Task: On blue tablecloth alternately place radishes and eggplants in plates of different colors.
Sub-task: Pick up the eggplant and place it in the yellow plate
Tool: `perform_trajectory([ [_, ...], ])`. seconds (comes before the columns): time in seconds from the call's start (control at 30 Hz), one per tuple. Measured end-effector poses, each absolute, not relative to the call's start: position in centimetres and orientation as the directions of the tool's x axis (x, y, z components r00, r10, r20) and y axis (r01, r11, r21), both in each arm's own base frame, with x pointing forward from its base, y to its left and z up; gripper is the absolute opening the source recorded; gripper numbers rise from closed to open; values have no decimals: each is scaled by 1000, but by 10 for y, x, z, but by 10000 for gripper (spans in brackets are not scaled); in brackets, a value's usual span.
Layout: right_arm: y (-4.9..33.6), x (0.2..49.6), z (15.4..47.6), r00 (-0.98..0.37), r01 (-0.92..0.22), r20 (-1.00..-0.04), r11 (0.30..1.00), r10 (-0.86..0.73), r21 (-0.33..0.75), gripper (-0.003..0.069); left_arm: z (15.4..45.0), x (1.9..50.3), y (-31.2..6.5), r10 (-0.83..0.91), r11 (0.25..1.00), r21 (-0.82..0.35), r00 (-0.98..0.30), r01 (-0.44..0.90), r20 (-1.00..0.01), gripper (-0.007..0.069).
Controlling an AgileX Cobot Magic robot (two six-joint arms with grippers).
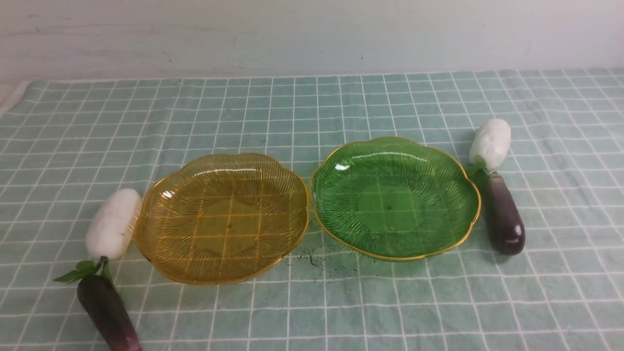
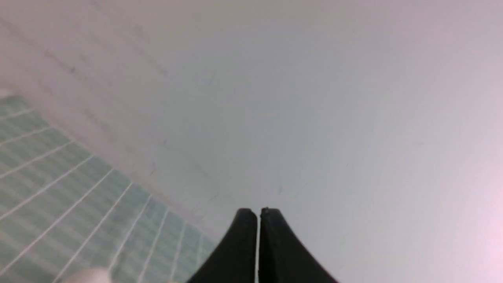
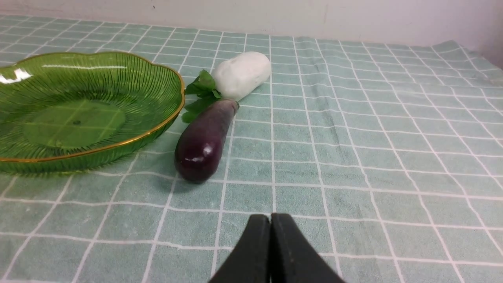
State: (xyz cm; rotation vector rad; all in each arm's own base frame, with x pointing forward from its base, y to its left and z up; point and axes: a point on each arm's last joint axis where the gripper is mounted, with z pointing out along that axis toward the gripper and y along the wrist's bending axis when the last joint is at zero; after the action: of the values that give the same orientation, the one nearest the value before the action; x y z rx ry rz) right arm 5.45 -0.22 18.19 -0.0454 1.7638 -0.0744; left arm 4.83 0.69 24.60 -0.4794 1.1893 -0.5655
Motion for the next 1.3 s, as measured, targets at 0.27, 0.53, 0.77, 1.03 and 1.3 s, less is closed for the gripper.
perform_trajectory([
  [0.27, -1, 56, 208, 105, -40, -876, 883, 470, 468, -13, 356, 45, -22, -373, 887, -381, -82, 260, -924, -8],
  [0.53, -5, 55, 214, 179, -66, -790, 808, 587, 585, -13, 301, 146, -26, -60, 971, -220, -804, 89, -591, -8],
  [0.77, 10, 59, 266, -123, -66, -887, 888, 446, 455, -13, 245, 198, -19, -117, 987, -144, -939, -74, -323, -8],
  [1.03, 15, 97, 324, -388, -68, -896, 963, 216, 261, -13, 217, 214, -19, -119, 988, -122, -971, -95, -208, 19],
  [1.3, 22, 136, 316, -568, -107, -810, 963, 145, 247, -13, 191, 230, -20, -182, 979, -117, -972, -165, -148, 306],
])
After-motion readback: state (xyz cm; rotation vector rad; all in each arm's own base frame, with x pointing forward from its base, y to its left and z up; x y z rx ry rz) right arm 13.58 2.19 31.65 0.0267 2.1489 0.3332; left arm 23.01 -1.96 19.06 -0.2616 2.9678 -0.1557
